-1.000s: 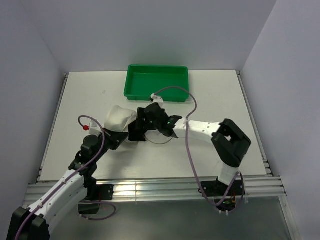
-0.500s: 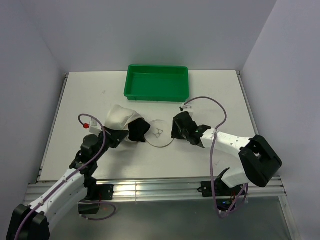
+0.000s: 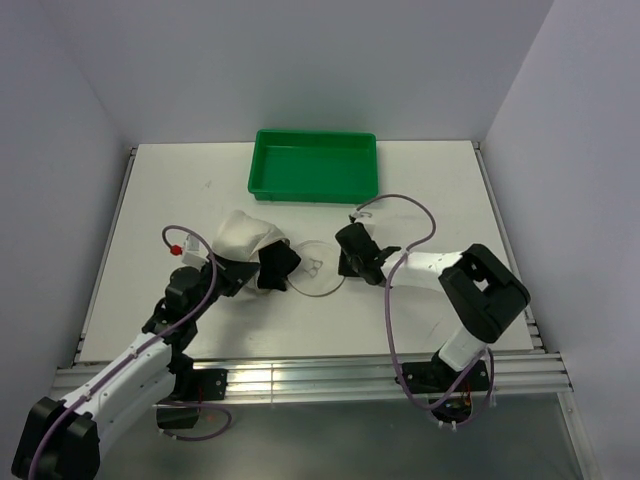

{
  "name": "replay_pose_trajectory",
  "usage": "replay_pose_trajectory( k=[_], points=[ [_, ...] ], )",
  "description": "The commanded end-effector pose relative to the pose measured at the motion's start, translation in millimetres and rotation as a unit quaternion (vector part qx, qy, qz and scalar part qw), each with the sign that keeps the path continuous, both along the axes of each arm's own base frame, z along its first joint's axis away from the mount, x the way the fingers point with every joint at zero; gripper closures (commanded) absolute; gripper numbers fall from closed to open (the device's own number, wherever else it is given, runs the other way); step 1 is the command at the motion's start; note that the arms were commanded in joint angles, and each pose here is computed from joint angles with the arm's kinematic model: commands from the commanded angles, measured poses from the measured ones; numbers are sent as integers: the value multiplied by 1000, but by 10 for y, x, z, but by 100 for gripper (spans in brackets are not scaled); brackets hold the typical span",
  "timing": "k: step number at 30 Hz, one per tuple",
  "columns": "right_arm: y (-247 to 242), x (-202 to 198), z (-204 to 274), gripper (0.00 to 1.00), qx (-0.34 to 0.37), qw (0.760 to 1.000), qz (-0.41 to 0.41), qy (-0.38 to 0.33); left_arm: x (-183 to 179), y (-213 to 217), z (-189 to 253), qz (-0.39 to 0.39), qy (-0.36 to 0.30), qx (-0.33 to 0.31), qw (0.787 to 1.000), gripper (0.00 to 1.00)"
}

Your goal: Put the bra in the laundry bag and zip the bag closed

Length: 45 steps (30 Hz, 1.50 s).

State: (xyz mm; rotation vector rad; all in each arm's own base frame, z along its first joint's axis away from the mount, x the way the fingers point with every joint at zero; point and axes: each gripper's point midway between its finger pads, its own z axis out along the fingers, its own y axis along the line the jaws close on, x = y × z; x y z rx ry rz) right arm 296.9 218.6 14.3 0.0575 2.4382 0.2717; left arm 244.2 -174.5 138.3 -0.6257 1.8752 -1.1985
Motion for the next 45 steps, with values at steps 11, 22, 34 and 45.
replay_pose_trajectory(
  k=[11, 22, 34, 45],
  points=[
    [-509, -353, 1716, 100, -52, 988, 22, -144, 302, -58, 590, 3, -64, 44, 997, 100],
    [-416, -329, 2793, 100, -77, 978, 32, -192, 196, -152, 487, -41, -35, 66, 996, 100],
    [-230, -376, 3372, 100, -23, 962, 59, -265, 119, -403, 571, -81, -68, 86, 991, 100],
    [24, -421, 3478, 100, -122, 950, 58, -283, 65, -681, 1029, -84, -140, 109, 980, 100]
  ],
)
